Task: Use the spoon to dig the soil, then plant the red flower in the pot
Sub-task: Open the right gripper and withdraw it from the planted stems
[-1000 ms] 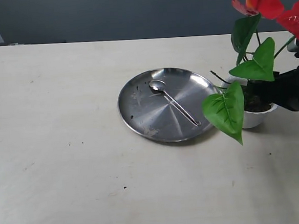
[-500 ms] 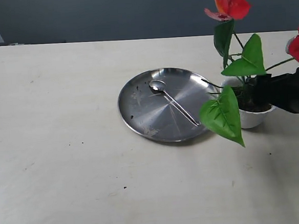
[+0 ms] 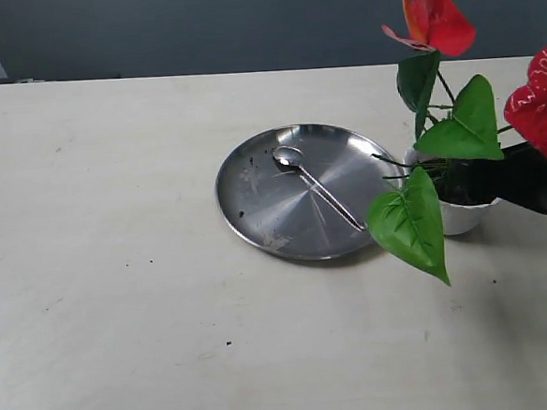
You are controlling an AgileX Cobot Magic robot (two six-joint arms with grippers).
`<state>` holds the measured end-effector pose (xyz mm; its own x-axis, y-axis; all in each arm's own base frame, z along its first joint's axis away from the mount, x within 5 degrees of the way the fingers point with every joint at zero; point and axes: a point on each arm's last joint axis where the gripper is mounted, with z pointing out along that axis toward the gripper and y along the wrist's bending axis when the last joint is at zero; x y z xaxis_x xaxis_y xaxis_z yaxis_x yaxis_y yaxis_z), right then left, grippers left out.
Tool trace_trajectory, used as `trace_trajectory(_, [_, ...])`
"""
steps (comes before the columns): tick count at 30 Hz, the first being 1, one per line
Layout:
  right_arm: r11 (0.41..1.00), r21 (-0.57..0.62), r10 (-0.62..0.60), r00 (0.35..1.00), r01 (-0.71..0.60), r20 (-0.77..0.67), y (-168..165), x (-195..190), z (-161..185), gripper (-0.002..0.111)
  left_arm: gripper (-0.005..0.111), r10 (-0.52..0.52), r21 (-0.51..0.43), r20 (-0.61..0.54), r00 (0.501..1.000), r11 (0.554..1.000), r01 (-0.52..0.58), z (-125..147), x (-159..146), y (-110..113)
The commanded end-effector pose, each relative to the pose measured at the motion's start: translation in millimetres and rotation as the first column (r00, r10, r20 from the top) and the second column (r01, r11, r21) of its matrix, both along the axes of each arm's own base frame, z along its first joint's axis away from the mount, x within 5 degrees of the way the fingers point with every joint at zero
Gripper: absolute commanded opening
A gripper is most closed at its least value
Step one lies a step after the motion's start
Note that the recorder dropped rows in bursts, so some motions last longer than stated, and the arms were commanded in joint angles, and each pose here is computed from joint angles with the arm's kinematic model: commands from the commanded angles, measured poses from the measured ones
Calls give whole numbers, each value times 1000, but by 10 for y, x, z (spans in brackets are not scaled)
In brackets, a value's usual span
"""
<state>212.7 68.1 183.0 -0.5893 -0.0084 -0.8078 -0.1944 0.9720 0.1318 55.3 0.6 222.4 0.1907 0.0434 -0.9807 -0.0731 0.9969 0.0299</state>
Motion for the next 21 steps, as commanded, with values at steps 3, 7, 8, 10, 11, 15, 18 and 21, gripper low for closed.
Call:
trace_trajectory(3, [1000,-12,10,1000,-10,-28,-13,-61,21,79,0,-9,-9,9,1000,1000,9,13,-4,-5])
trace_trajectory(7, [1000,-18,10,998,-11,-65,-16,-83,-2,79,0,-9,-9,9,1000,1000,9,13,-4,-5])
trace_trajectory(8, [1000,-20,11,997,-12,-72,-17,-88,-8,79,0,-9,-9,9,1000,1000,9,13,-4,-5])
trace_trajectory(10, [1000,-24,12,996,-14,-91,-19,-99,-21,79,0,-9,-9,9,1000,1000,9,13,-4,-5])
trace_trajectory(11, [1000,-26,12,995,-15,-98,-19,-104,-27,79,0,-9,-9,9,1000,1000,9,13,-4,-5])
trace_trajectory(15, [999,-28,13,994,-16,-108,-20,-109,-33,78,0,-9,-9,9,1000,1000,9,13,-4,-5])
trace_trajectory(18, [1000,-20,0,989,-3,-148,-24,-132,-58,78,0,-9,-9,9,1000,1000,9,13,-4,-5])
trace_trajectory(21, [1000,-12,-14,976,12,-218,-30,-180,-92,76,0,-9,-9,9,1000,1000,9,13,-4,-5])
